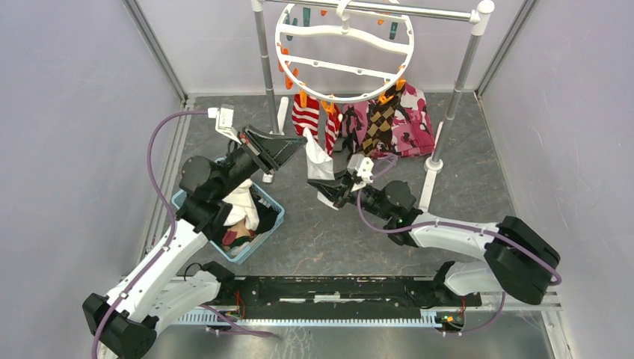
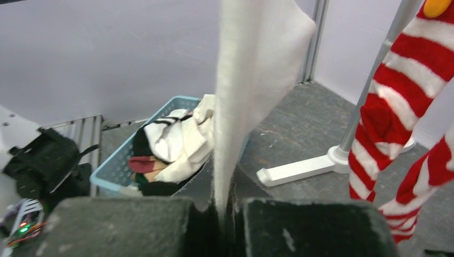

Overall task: Clip the socks to the hanger
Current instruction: Pick up the sock from the bin.

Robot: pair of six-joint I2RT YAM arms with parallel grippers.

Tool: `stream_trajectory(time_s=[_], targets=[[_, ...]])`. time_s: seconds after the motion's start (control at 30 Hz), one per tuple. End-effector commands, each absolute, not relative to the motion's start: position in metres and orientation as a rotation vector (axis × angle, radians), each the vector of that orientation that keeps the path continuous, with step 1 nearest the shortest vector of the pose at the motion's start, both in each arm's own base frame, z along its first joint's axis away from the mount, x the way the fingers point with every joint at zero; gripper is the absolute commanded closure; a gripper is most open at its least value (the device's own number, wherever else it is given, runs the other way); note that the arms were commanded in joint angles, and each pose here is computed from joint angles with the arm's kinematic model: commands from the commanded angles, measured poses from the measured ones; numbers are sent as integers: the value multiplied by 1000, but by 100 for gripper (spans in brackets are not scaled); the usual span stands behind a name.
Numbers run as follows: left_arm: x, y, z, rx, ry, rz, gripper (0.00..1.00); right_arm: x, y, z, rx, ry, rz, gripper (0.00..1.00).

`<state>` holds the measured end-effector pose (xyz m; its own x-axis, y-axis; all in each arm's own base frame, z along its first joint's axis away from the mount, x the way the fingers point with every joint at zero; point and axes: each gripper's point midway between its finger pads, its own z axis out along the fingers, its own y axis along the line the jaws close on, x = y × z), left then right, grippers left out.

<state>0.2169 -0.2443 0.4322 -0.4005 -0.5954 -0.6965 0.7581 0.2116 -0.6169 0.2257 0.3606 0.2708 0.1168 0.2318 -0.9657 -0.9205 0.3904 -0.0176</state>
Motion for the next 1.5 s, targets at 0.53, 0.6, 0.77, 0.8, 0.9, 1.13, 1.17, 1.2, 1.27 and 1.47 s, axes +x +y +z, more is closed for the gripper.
stream_trajectory(time_s=[0.53,0.6,0.77,0.8,0.9,1.13,1.17,1.2,1.27,1.47], targets=[[219,-226,278,324,1470,-1140,15,149,280,201,-16,1541,1677,100],[207,-227,275,353,1406,-1189,4,153,276,195,128,1592,1729,100],[175,-237,263,482,1245,-1325,0,155,278,194,341,1646,1878,100],[169,-240,257,521,1228,-1330,0,154,278,200,362,1628,1925,100],[156,-255,238,634,1199,-1289,1,147,281,207,396,1615,2063,100],[128,-279,202,970,986,-983,1,143,302,212,421,1635,2325,100],[127,-280,199,1008,961,-944,1,144,303,212,426,1634,2327,100],[126,-282,194,1052,945,-911,2,146,302,213,435,1624,2325,100],[125,-284,184,1121,939,-863,3,152,300,218,444,1588,2312,100],[113,-287,169,1244,887,-804,4,160,304,221,458,1571,2324,100]])
